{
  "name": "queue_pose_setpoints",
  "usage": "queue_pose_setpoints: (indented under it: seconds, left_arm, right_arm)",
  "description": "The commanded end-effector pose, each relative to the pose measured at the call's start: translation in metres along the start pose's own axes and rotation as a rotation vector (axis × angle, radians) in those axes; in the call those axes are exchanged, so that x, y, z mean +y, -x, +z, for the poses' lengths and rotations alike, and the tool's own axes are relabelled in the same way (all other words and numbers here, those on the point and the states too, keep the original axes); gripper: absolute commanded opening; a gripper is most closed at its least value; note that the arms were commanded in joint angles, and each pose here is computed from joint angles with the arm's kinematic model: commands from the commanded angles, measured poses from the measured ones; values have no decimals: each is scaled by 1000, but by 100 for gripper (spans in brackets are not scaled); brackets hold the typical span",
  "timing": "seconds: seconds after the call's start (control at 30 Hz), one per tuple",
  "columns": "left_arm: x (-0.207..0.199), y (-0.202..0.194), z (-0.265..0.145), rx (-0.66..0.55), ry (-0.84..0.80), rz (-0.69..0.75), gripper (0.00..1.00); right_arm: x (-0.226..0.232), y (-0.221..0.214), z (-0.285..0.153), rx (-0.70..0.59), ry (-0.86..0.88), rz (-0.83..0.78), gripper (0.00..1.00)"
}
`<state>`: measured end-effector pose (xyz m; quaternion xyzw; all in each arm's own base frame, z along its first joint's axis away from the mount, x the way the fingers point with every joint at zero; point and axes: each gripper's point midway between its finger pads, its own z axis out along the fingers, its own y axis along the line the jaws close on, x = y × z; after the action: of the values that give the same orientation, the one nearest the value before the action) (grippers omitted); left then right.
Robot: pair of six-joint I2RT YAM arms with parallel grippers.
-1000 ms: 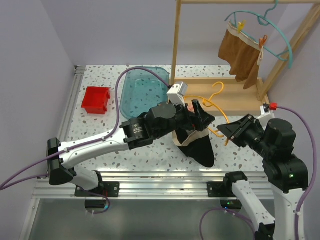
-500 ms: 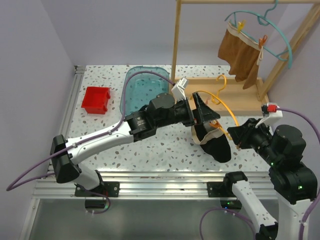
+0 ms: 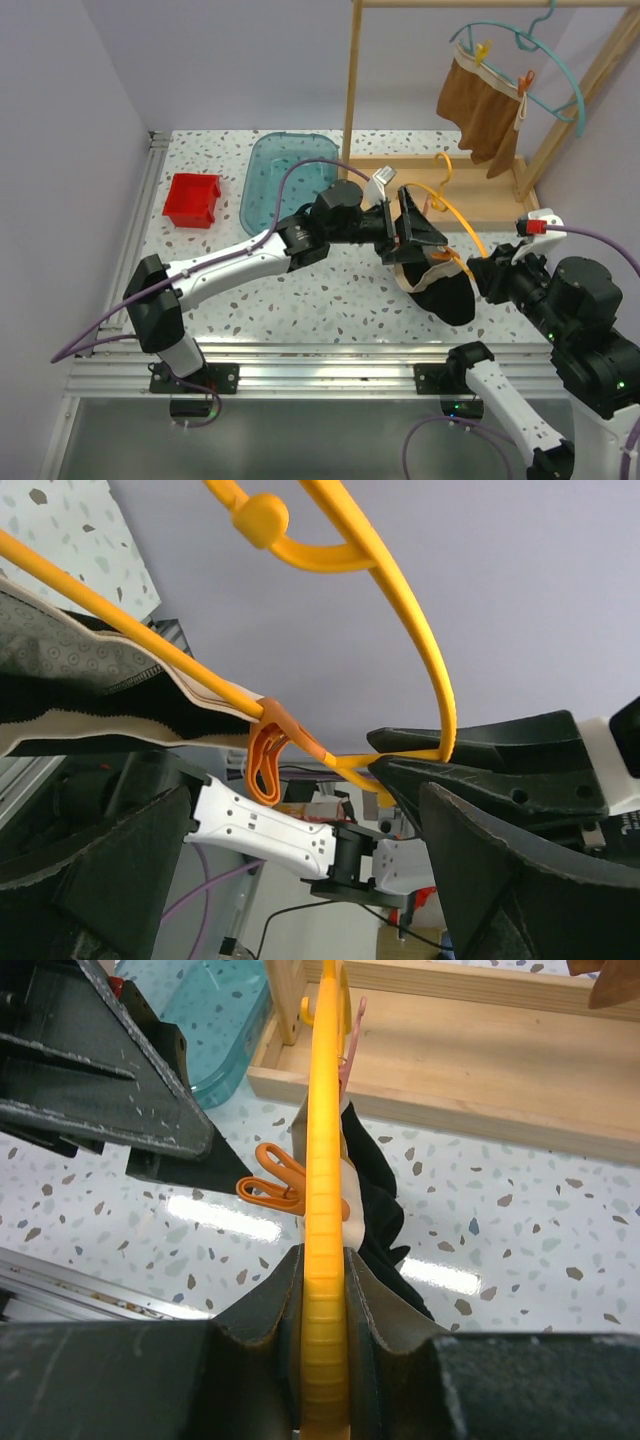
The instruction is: Remove the underwear clipped to the hanger
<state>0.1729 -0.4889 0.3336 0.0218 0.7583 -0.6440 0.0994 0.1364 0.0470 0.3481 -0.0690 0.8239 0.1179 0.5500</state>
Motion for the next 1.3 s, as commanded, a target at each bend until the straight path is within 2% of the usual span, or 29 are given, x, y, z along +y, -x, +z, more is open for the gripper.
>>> queue_pose_setpoints:
  seconds: [0.0,0.3,0.6,0.7,0.8,0.83,0.93,1.1,1.27]
  left_arm:
    - [-22,3,-6,26,-92,-19,100]
    - [-5,-6,19,102,-73,-81,100]
    - [-5,1,35,107,-88,-108,99]
    - [-5,2,38,113,-98,-110,91]
    - [-4,1,36,113,-119,-109,69]
    - [-8,0,33,113,-133,-118,52]
    - [-2,-4,31,116,-132,-127,35]
    - [-5,-7,25,119,-145,-124,29]
    - [-7,-13,20,130,-157,-126,37]
  right_arm:
    - [0,22,-4,-76,2,-51,0]
    - [1,27,-3,-84,6,-48,0]
    - [7,27,1,-69,40,-47,0]
    - [5,27,2,-68,26,-48,0]
    - [3,29,2,-71,16,-51,0]
    - [3,29,2,-71,15,-50,0]
    - [-1,31,2,-78,-9,-49,0]
    - [-6,33,6,-79,-40,-44,0]
    - [-7,35,10,-79,-47,-39,0]
